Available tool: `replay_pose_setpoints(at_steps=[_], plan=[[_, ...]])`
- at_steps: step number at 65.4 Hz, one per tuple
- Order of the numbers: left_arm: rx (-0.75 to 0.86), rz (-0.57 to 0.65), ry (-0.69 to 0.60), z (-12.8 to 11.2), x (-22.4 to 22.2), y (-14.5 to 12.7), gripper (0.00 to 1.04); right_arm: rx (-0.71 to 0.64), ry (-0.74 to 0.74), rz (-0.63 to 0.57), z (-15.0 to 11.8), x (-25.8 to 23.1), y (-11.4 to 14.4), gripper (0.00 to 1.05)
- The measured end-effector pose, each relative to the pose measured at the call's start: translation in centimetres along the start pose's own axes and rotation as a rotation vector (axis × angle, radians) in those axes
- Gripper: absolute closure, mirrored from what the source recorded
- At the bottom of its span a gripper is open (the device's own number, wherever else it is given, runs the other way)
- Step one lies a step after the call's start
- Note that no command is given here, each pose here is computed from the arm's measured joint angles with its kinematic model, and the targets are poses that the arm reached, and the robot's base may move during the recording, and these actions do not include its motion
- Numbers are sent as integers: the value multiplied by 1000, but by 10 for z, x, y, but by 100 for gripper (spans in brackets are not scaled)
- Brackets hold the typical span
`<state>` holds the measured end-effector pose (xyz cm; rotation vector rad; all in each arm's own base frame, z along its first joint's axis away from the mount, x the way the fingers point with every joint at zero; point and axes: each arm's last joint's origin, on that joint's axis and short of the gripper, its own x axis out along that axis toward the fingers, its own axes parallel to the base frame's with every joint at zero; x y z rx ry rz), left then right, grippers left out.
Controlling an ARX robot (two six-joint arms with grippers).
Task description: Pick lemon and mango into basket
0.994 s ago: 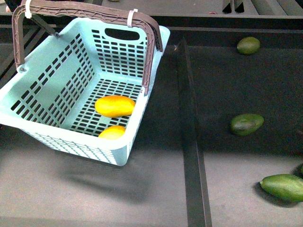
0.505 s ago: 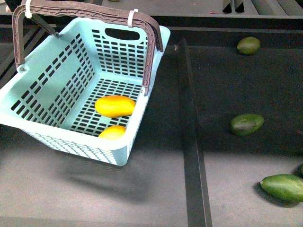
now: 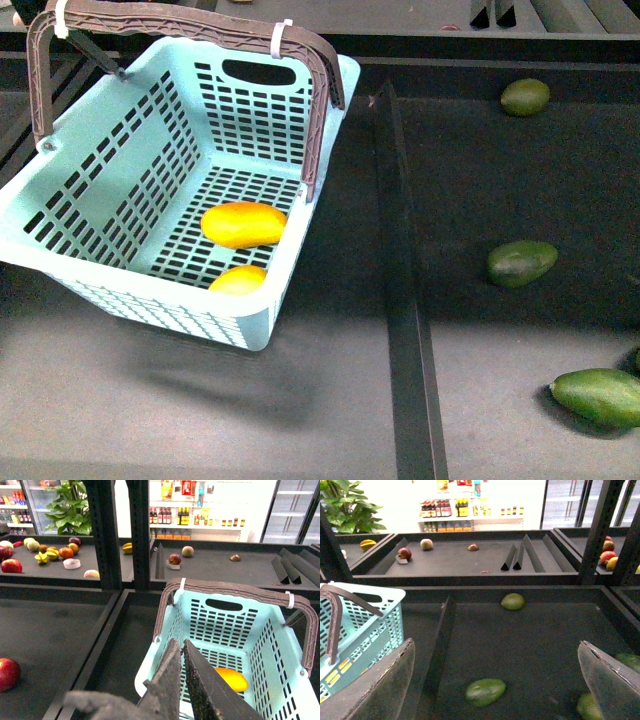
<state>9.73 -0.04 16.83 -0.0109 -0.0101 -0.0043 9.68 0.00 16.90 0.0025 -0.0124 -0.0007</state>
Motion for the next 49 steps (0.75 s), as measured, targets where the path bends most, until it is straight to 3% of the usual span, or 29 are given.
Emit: replay_pose_setpoints(at_steps=[22, 33, 38, 49], plan=[[0, 0, 0, 0, 0, 0, 101, 0, 0, 0, 0, 0, 0, 9], [0, 0, 0, 0, 0, 0, 66, 0, 0, 0, 0, 0, 0, 9], [0, 0, 0, 0, 0, 0, 43, 0, 0, 0, 0, 0, 0, 9], [0, 0, 0, 0, 0, 0, 6, 0, 0, 0, 0, 0, 0, 9]])
